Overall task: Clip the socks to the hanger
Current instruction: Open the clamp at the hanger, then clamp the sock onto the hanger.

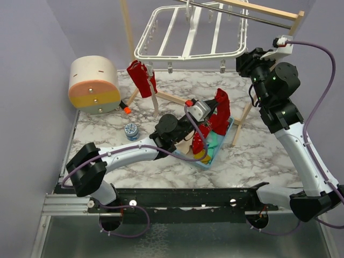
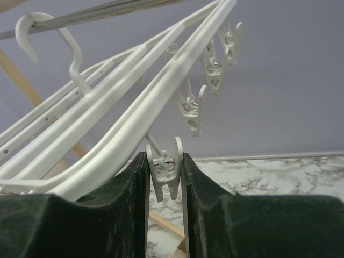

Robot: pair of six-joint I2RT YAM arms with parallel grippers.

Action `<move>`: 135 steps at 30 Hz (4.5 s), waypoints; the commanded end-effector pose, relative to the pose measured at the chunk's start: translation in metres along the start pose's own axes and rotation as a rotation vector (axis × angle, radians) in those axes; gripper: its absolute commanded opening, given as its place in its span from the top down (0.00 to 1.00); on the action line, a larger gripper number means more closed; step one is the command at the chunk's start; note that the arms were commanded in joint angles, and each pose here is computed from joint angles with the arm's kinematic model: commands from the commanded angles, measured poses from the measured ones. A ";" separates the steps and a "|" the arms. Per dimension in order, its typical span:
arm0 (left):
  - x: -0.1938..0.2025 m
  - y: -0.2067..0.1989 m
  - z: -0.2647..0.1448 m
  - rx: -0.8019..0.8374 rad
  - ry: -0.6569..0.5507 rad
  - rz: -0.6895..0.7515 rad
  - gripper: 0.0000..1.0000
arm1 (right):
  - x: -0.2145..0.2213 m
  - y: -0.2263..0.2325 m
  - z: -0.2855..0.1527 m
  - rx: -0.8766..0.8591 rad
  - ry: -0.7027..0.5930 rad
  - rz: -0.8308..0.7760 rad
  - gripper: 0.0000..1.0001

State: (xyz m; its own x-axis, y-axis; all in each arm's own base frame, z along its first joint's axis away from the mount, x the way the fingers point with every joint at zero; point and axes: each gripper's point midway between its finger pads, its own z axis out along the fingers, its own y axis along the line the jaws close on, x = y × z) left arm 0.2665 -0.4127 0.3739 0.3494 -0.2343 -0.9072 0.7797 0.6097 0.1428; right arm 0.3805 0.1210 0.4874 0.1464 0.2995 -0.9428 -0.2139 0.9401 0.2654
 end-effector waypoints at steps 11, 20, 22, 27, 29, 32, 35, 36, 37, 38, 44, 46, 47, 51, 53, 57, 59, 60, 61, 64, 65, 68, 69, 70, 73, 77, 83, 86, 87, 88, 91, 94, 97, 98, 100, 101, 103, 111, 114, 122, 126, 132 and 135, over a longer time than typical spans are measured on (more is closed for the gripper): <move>0.012 0.023 0.063 -0.118 0.010 0.048 1.00 | 0.009 -0.007 0.000 0.044 0.029 0.010 0.99; 0.013 0.035 0.076 -0.155 0.031 0.041 1.00 | 0.020 -0.007 -0.001 0.030 0.062 -0.009 0.99; 0.012 0.036 0.078 -0.156 0.036 0.037 1.00 | 0.024 -0.006 -0.001 0.024 0.075 -0.015 0.99; 0.012 0.039 0.084 -0.157 0.062 0.008 1.00 | 0.031 -0.006 -0.002 0.019 0.098 -0.021 0.99; 0.012 0.039 0.087 -0.155 0.080 -0.002 1.00 | 0.033 -0.006 -0.003 0.019 0.105 -0.020 0.99; 0.012 0.038 0.092 -0.151 0.108 -0.017 1.00 | 0.034 -0.007 -0.003 0.021 0.114 -0.021 0.99; 0.010 0.038 0.097 -0.150 0.127 -0.031 1.00 | 0.034 -0.007 -0.004 0.024 0.115 -0.022 0.99; 0.011 0.038 0.098 -0.151 0.134 -0.034 1.00 | 0.034 -0.008 -0.004 0.026 0.115 -0.023 0.99; 0.011 0.038 0.098 -0.152 0.139 -0.037 1.00 | 0.034 -0.008 -0.004 0.026 0.115 -0.024 0.99; 0.012 0.038 0.099 -0.151 0.145 -0.035 1.00 | 0.034 -0.008 -0.005 0.026 0.114 -0.026 0.99; 0.018 0.040 0.098 -0.165 0.188 -0.030 1.00 | 0.034 -0.010 -0.005 0.035 0.114 -0.043 0.99; 0.021 0.041 0.097 -0.168 0.206 -0.026 1.00 | 0.034 -0.011 -0.005 0.036 0.113 -0.048 0.99; 0.023 0.042 0.096 -0.174 0.216 -0.023 1.00 | 0.034 -0.011 -0.005 0.037 0.112 -0.050 0.99; 0.027 0.044 0.094 -0.186 0.243 -0.012 1.00 | 0.033 -0.010 -0.006 0.029 0.110 -0.053 0.99; 0.026 0.046 0.094 -0.196 0.244 -0.011 1.00 | 0.034 -0.010 -0.006 0.025 0.114 -0.054 0.99; 0.023 0.052 0.095 -0.219 0.242 -0.003 1.00 | 0.035 -0.009 -0.008 0.020 0.120 -0.056 0.99; 0.021 0.054 0.096 -0.230 0.239 -0.002 1.00 | 0.035 -0.009 -0.009 0.020 0.122 -0.056 0.99; 0.020 0.054 0.096 -0.234 0.238 -0.002 1.00 | 0.035 -0.009 -0.009 0.020 0.124 -0.056 0.99; 0.019 0.055 0.096 -0.237 0.236 -0.002 1.00 | 0.036 -0.009 -0.009 0.019 0.127 -0.056 0.99; 0.016 0.057 0.096 -0.245 0.231 -0.003 1.00 | 0.037 -0.009 -0.010 0.016 0.132 -0.055 0.99; 0.015 0.058 0.096 -0.247 0.229 -0.003 1.00 | 0.038 -0.009 -0.010 0.017 0.134 -0.055 0.99; 0.013 0.059 0.097 -0.252 0.225 -0.003 1.00 | 0.038 -0.009 -0.010 0.015 0.135 -0.055 0.99; 0.013 0.059 0.097 -0.255 0.225 -0.001 1.00 | 0.038 -0.009 -0.010 0.014 0.135 -0.055 0.99; 0.012 0.060 0.097 -0.257 0.225 -0.001 1.00 | 0.039 -0.008 -0.010 0.012 0.137 -0.055 0.99; 0.011 0.061 0.097 -0.259 0.222 0.001 1.00 | 0.042 -0.009 -0.010 0.012 0.145 -0.056 0.99; 0.010 0.061 0.097 -0.259 0.220 0.001 1.00 | 0.044 -0.010 -0.010 0.019 0.148 -0.059 0.99; 0.007 0.061 0.096 -0.255 0.216 -0.004 1.00 | 0.045 -0.011 -0.010 0.020 0.154 -0.062 0.99; 0.003 0.062 0.095 -0.255 0.203 -0.008 1.00 | 0.047 -0.011 -0.010 0.021 0.161 -0.063 0.99; 0.001 0.061 0.095 -0.254 0.198 -0.009 1.00 | 0.048 -0.011 -0.009 0.022 0.163 -0.064 0.99; -0.001 0.061 0.095 -0.252 0.194 -0.010 1.00 | 0.049 -0.012 -0.009 0.023 0.165 -0.064 0.99; -0.004 0.061 0.094 -0.248 0.188 -0.010 1.00 | 0.050 -0.013 -0.009 0.029 0.166 -0.070 0.99; -0.007 0.061 0.094 -0.245 0.181 -0.016 1.00 | 0.050 -0.014 -0.009 0.031 0.167 -0.073 0.99; -0.011 0.060 0.094 -0.242 0.171 -0.020 1.00 | 0.053 -0.014 -0.009 0.031 0.172 -0.075 0.99; -0.012 0.060 0.094 -0.241 0.168 -0.020 1.00 | 0.053 -0.015 -0.009 0.034 0.172 -0.076 0.99; -0.015 0.059 0.094 -0.233 0.161 -0.025 1.00 | 0.054 -0.016 -0.009 0.039 0.174 -0.078 0.99; -0.017 0.058 0.094 -0.230 0.157 -0.028 1.00 | 0.054 -0.016 -0.009 0.041 0.173 -0.079 0.99; -0.019 0.058 0.093 -0.225 0.151 -0.034 1.00 | 0.055 -0.016 -0.009 0.039 0.176 -0.079 0.99; -0.033 0.054 0.091 -0.199 0.113 -0.058 1.00 | 0.059 -0.016 -0.007 0.040 0.186 -0.070 0.99; -0.037 0.051 0.090 -0.183 0.099 -0.067 1.00 | 0.061 -0.015 -0.006 0.039 0.191 -0.067 0.99; -0.031 0.047 0.089 -0.166 0.106 -0.061 1.00 | 0.057 -0.010 -0.010 0.011 0.180 -0.046 0.95; -0.027 0.049 0.086 -0.174 0.117 -0.045 1.00 | 0.048 -0.006 -0.013 0.000 0.163 -0.026 0.63; -0.025 0.051 0.082 -0.178 0.126 -0.025 0.94 | 0.035 0.000 -0.017 -0.021 0.150 -0.002 0.43; -0.024 0.051 0.078 -0.179 0.133 -0.015 0.82 | 0.029 0.004 -0.022 -0.039 0.146 0.007 0.37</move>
State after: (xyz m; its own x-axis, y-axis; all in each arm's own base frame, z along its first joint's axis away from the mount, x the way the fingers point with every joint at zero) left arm 0.3478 -0.4489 0.4086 0.2136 -0.1151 -0.9701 0.6752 0.7350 0.0615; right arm 0.3788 0.1262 0.4387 -0.0062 0.2538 -0.9672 -0.2029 0.9468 0.2497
